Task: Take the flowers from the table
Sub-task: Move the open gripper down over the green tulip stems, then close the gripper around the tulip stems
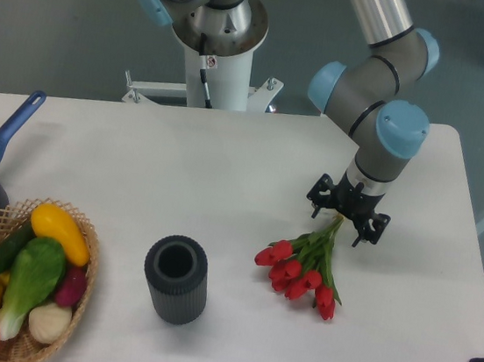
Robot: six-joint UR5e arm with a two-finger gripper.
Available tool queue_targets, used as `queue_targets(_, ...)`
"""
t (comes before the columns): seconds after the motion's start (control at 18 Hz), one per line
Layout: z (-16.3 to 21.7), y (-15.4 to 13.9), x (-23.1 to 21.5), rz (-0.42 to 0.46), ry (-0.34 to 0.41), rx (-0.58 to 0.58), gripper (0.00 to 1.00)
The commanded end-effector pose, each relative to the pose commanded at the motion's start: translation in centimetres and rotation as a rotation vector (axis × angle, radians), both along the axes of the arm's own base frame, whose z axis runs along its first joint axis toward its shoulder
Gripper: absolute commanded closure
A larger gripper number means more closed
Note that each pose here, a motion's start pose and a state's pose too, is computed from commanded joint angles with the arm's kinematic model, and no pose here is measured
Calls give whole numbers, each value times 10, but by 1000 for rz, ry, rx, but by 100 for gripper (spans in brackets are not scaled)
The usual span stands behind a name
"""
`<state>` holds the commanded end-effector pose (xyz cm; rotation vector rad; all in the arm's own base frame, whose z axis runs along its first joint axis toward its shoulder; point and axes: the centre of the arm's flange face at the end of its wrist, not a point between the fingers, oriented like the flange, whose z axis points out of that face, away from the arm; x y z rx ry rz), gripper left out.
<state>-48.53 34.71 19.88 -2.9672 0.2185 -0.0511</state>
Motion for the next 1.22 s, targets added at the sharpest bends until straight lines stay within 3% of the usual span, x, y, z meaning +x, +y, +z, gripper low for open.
queue_targets(0.44,-8,1,5,-6,-12,-21,2)
queue_targets(0.56,-8,1,5,-6,-10,-25,20)
queue_targets(0.78,-9,0,6,-5,-14,-25,23)
queue_targets(0.89,-9,-1,5,-3,-12,-24,39)
queue_targets(1.06,-9,-1,6,-1,-13,-23,45)
queue_targets(1.11,-7,-1,5,-1,-10,-23,56)
queue_targets(1.22,-7,0,5,5,-11,-24,66)
